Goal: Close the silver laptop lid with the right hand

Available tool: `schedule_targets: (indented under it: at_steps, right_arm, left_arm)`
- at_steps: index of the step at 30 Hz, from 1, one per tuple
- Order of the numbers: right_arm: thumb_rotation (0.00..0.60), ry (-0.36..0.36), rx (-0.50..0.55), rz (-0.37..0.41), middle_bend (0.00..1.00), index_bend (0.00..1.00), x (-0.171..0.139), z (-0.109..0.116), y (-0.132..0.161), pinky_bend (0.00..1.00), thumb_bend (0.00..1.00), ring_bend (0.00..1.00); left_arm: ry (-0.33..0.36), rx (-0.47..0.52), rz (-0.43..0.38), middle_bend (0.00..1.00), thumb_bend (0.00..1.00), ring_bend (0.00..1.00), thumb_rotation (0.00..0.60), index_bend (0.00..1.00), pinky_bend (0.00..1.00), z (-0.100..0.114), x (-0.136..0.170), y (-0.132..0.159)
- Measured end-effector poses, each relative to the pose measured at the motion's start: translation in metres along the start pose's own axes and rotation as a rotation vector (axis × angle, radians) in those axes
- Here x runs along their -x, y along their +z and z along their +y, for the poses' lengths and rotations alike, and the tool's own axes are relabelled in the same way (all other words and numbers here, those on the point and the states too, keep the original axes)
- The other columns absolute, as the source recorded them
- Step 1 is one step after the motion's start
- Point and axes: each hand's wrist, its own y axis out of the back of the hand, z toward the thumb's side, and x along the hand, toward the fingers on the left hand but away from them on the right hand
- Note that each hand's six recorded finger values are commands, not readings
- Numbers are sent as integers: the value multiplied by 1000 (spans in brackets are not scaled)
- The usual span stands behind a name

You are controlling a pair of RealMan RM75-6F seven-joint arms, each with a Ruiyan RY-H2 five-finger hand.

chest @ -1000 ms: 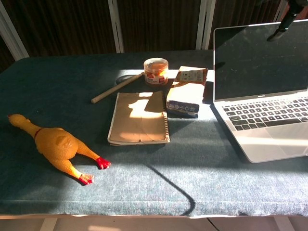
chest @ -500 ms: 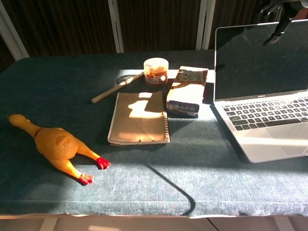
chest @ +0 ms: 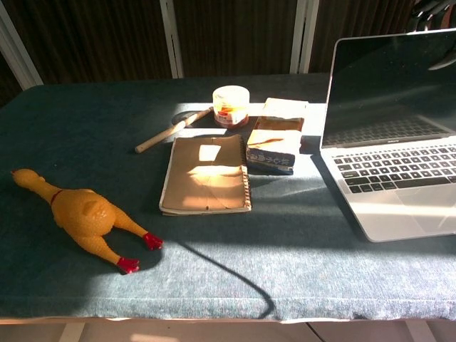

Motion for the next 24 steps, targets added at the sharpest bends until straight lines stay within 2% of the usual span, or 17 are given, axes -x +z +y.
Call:
schedule_targets:
  at_steps: [6, 15, 17, 21, 24]
  right_arm:
    - [600, -18, -65, 60, 400, 289, -33, -12, -3, 378, 100, 295]
    - [600, -15, -141, 135, 388, 201, -86, -43, -5, 363, 99, 275]
    - [600, -6, -146, 144, 355, 163, -95, -49, -5, 353, 99, 247]
    - [600, 29, -159, 164, 224, 65, -112, -65, -6, 307, 99, 159]
    - [600, 77, -168, 188, 172, 26, -130, -88, -7, 274, 99, 118]
  left_arm:
    - [-17, -12, -1, 96, 46, 46, 600, 0, 166, -4, 0, 3]
    - [-15, -15, -1, 96, 46, 46, 600, 0, 166, -5, 4, 3]
    - [-15, -15, -1, 96, 45, 46, 600, 0, 166, -5, 5, 2]
    - [-14, -16, -2, 97, 46, 46, 600, 0, 166, -6, 7, 2]
    - [-15, -20, -5, 97, 46, 46, 600, 0, 166, -7, 9, 2]
